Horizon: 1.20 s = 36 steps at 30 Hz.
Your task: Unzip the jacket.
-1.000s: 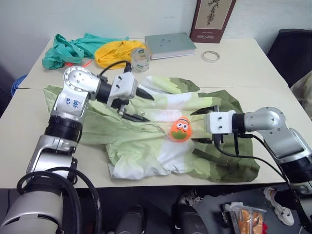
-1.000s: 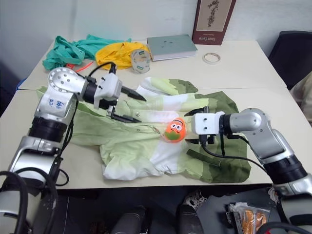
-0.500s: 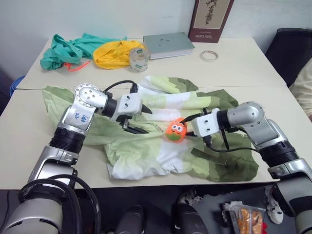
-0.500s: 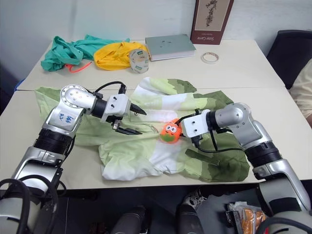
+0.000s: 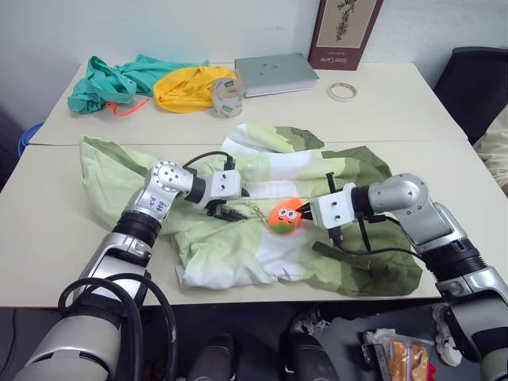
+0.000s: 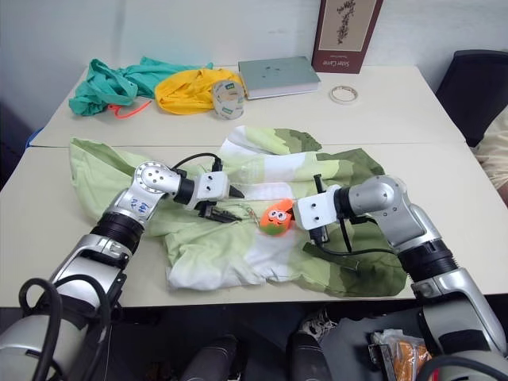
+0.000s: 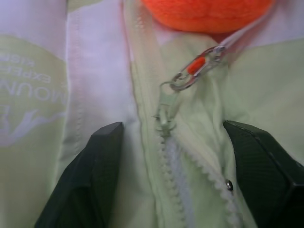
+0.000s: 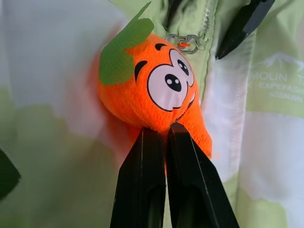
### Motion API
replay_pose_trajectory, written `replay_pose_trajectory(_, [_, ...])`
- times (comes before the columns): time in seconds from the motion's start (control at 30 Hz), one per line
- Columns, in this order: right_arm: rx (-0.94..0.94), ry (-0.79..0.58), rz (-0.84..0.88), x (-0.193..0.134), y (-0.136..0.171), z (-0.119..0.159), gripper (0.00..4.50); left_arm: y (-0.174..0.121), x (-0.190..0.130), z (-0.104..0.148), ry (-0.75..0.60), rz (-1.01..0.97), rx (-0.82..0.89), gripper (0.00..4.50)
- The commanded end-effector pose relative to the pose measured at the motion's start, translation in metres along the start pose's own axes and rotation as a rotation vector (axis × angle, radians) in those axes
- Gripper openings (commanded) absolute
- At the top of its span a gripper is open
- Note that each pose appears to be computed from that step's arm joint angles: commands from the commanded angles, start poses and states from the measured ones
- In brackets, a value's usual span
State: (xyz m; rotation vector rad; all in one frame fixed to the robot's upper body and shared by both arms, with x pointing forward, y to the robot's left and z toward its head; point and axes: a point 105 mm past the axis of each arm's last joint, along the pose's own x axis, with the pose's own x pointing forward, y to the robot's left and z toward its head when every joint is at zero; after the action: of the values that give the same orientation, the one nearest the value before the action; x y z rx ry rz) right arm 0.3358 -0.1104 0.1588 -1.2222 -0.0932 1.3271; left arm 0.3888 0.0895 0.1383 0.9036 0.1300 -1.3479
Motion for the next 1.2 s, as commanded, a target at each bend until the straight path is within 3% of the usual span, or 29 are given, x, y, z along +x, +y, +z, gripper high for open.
replay_pose_trajectory(0.03, [-0.016, 0.0, -0.057, -0.015, -0.007, 0.006, 0.0, -0.002, 0.003, -0.015, 0.049, 0.013, -0.022, 2.37])
replay_pose_trajectory(0.3, [0.116, 0.044, -0.226, -0.034, -0.02, -0.004, 0.0, -0.026, 0.004, -0.038, 0.074, -0.052, -0.065, 2.37])
replay_pose_trajectory(0.67, [0.327, 0.295, -0.449, -0.102, -0.016, -0.07, 0.0, -0.044, -0.013, -0.064, 0.119, -0.046, -0.128, 2.37])
replay_pose_trajectory(0.83, [0.416, 0.489, -0.554, -0.157, 0.004, -0.109, 0.0, -0.048, -0.018, -0.072, 0.132, -0.025, -0.148, 2.37])
replay_pose_trajectory(1.0, [0.516, 0.726, -0.769, -0.244, 0.022, -0.142, 0.0, -0.049, -0.023, -0.076, 0.135, -0.007, -0.163, 2.37])
replay_pose_trajectory(1.2, [0.604, 0.874, -0.953, -0.322, 0.046, -0.151, 0.0, -0.044, -0.03, -0.077, 0.128, 0.049, -0.17, 2.37])
